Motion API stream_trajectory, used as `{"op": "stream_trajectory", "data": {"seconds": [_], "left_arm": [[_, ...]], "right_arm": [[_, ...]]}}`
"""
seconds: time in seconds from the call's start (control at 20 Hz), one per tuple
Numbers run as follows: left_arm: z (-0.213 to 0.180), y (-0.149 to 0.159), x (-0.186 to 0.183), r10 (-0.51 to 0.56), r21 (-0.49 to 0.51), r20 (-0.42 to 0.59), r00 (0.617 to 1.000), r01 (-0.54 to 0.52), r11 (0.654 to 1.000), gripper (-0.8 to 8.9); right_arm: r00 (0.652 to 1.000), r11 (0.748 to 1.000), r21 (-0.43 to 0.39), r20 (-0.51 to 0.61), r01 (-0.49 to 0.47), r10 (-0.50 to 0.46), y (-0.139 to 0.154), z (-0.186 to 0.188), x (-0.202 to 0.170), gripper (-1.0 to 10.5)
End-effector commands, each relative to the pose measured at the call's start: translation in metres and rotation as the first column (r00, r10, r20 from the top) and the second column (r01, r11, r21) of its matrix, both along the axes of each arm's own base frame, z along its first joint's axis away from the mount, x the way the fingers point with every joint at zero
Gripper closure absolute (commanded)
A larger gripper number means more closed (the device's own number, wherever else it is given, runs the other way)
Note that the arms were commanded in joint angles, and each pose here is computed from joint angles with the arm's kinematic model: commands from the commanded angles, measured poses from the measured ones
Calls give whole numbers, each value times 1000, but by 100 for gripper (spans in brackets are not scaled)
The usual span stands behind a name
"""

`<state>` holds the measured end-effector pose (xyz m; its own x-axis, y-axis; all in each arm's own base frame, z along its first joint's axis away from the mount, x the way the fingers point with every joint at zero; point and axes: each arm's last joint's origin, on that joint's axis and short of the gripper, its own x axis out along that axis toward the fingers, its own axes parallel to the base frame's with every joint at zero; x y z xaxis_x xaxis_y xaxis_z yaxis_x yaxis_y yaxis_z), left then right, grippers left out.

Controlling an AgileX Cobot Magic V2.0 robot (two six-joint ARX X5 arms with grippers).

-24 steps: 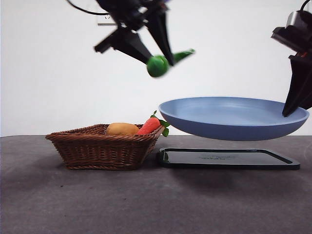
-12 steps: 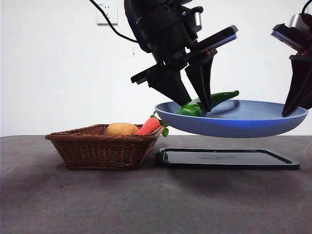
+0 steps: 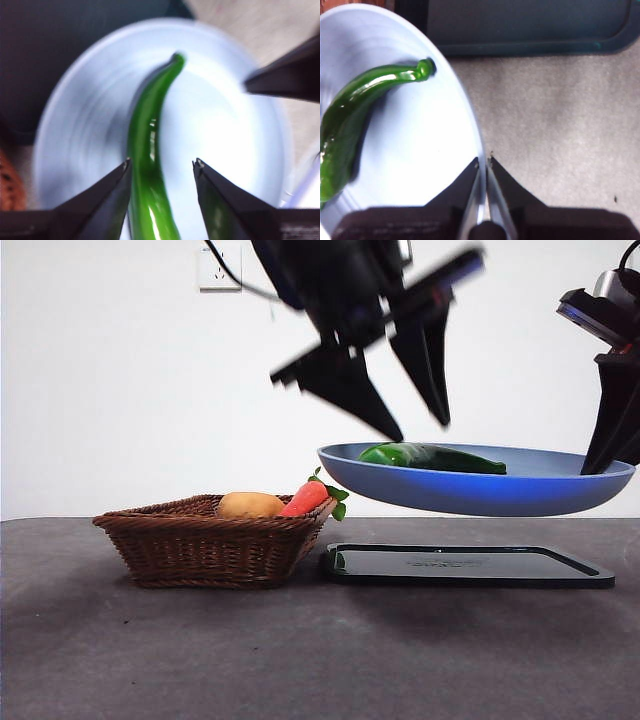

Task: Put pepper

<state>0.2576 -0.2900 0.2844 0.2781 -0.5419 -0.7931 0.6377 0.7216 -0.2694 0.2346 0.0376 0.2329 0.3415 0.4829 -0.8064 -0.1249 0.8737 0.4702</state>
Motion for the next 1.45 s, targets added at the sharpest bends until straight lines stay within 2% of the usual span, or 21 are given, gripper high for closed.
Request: {"op": "stream_trajectory", "data": {"seconds": [0.05,0.2,0.35,0.6,0.8,1.1,1.45], "left_arm": [[15,1,-7,-53,-5,46,998,54,999,591],[40,18,-21,-94,4,94,991,94,996,591],[68,41,-35,-104,-9,147,984,107,994,592],[113,82,-64,-64,-28,286,956,75,997,592],[136,107,-85,-24,-64,351,936,50,997,592],[150,124,-101,-8,-103,386,922,52,993,592],[150,124,-101,-6,-104,384,923,50,993,592]], "right_arm": [[1000,1000,7,11,4,-4,1,3,4,942],[998,998,-35,36,44,-43,-2,3,9,942],[997,996,-38,12,78,-77,-9,-1,28,942],[993,992,-70,-31,107,-110,-14,-13,79,942],[992,991,-71,-43,117,-120,-16,-27,121,942],[988,987,-70,-48,142,-145,-24,-50,164,942],[987,988,-75,-78,135,-141,-27,-68,170,931]]}}
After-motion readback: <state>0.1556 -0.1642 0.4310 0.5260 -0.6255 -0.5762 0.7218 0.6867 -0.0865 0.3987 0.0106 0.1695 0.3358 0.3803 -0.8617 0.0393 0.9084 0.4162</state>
